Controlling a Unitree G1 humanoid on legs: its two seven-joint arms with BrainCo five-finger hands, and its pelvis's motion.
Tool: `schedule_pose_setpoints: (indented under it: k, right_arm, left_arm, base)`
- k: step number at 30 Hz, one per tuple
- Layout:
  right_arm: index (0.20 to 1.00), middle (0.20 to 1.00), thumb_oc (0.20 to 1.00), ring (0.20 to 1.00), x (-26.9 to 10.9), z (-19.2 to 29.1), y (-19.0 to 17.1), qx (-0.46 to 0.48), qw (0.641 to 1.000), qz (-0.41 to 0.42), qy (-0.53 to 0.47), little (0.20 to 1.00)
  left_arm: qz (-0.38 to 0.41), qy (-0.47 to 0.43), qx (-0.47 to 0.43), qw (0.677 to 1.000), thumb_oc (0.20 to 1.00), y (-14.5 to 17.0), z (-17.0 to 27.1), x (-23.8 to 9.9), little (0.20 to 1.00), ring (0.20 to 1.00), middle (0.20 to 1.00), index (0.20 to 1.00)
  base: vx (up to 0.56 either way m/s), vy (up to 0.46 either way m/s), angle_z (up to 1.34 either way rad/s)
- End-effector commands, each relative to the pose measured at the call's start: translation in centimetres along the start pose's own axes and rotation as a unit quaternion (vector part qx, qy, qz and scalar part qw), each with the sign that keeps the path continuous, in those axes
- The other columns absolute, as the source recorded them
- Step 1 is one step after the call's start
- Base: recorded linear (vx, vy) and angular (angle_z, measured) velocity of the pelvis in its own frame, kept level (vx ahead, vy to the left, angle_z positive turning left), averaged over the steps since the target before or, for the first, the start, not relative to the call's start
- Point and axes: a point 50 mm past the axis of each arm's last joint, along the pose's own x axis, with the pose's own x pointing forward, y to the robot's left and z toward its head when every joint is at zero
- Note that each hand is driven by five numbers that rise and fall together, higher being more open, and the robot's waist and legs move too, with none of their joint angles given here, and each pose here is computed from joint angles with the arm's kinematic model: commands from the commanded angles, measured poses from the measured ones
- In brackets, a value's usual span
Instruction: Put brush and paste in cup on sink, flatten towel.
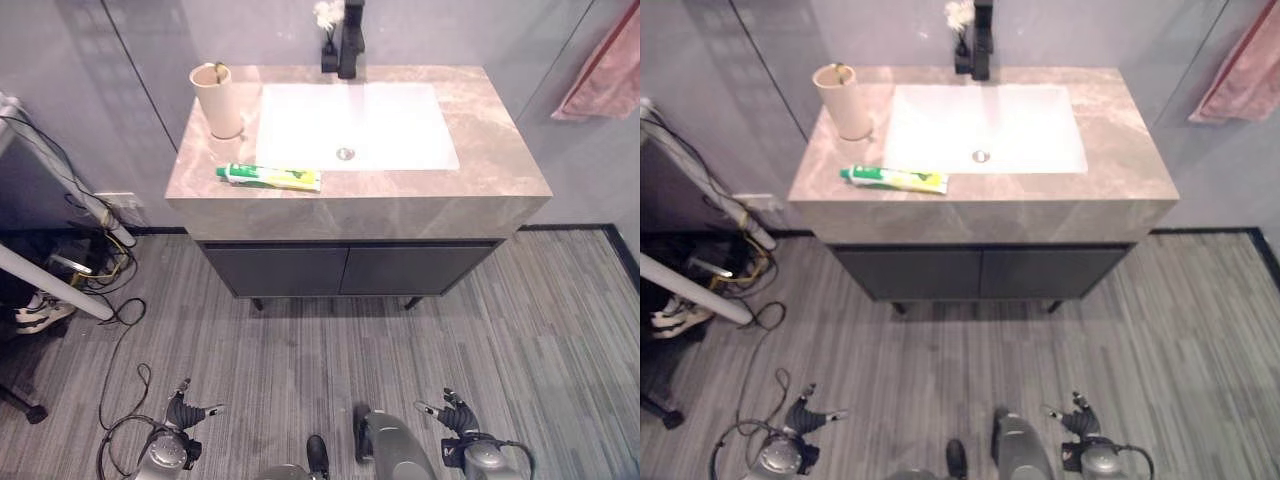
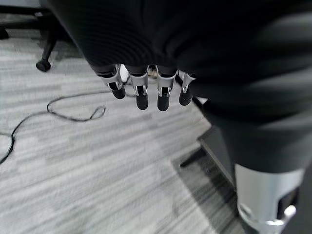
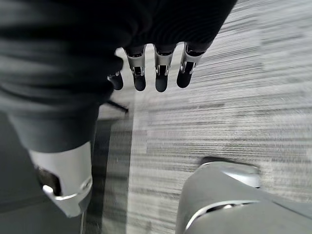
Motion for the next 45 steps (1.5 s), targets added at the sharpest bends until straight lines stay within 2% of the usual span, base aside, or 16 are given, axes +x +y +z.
schedule_pose_setpoints:
  k: [1, 5, 11, 23, 32, 38, 43, 45]
  right_arm:
    - [1.0, 1.0, 1.0, 1.0, 0.1, 1.2, -1.7, 0.011, 0.999, -0.03, -0.036, 1.0]
    - [1.0, 1.0, 1.0, 1.0, -0.3, -0.6, -2.2, -0.02, 0.999, -0.031, -0.003, 1.0]
    - [1.0, 1.0, 1.0, 1.0, -0.3, -0.5, -4.0, -0.053, 0.998, -0.046, -0.002, 1.0]
    - [1.0, 1.0, 1.0, 1.0, 0.0, 0.0, -6.8, -0.126, 0.989, -0.075, 0.008, 1.0]
    - [1.0, 1.0, 1.0, 1.0, 0.0, 0.1, -6.4, -0.148, 0.987, -0.063, 0.009, 1.0]
    - [1.0, 1.0, 1.0, 1.0, 0.2, 0.3, -5.1, -0.142, 0.989, -0.047, 0.005, 1.0]
    - [1.0, 1.0, 1.0, 1.0, 0.7, 1.7, -3.3, -0.136, 0.99, -0.025, -0.019, 1.0]
    - [1.0, 1.0, 1.0, 1.0, 0.9, 1.8, -2.6, -0.104, 0.994, -0.017, -0.018, 1.0]
  left_arm:
    - [0.014, -0.03, 0.025, 0.999, 1.0, 0.9, 1.0, 0.3, 1.0, 1.0, 1.0, 1.0]
    - [-0.024, 0.004, 0.053, 0.998, 1.0, -1.0, -1.1, -0.4, 1.0, 1.0, 1.0, 1.0]
    - [-0.055, 0.04, 0.067, 0.995, 1.0, -2.3, -2.6, -0.8, 1.0, 1.0, 1.0, 1.0]
    - [-0.024, 0.024, 0.032, 0.999, 1.0, -1.2, -1.1, 0.0, 1.0, 1.0, 1.0, 1.0]
    - [-0.027, 0.037, 0.032, 0.998, 1.0, -1.6, -1.7, -0.2, 1.0, 1.0, 1.0, 1.0]
    - [-0.023, 0.025, 0.056, 0.998, 1.0, -0.4, -1.7, -0.1, 1.0, 1.0, 1.0, 1.0]
    - [0.005, 0.036, 0.007, 0.999, 1.0, 0.2, -1.8, 0.0, 1.0, 1.0, 1.0, 1.0]
    - [0.016, 0.048, -0.011, 0.999, 1.0, 0.5, -2.3, -0.1, 1.0, 1.0, 1.0, 1.0]
  base:
    - [0.44, 0.006, 0.05]
    - [0.38, -0.04, 0.23]
    - [0.21, -0.095, 0.13]
    - [0.15, -0.091, 0.26]
    - [0.1, 0.232, -0.4]
    - [-0.03, 0.289, -0.14]
    - [-0.09, 0.19, -0.1]
    - [-0.06, 0.069, -0.14]
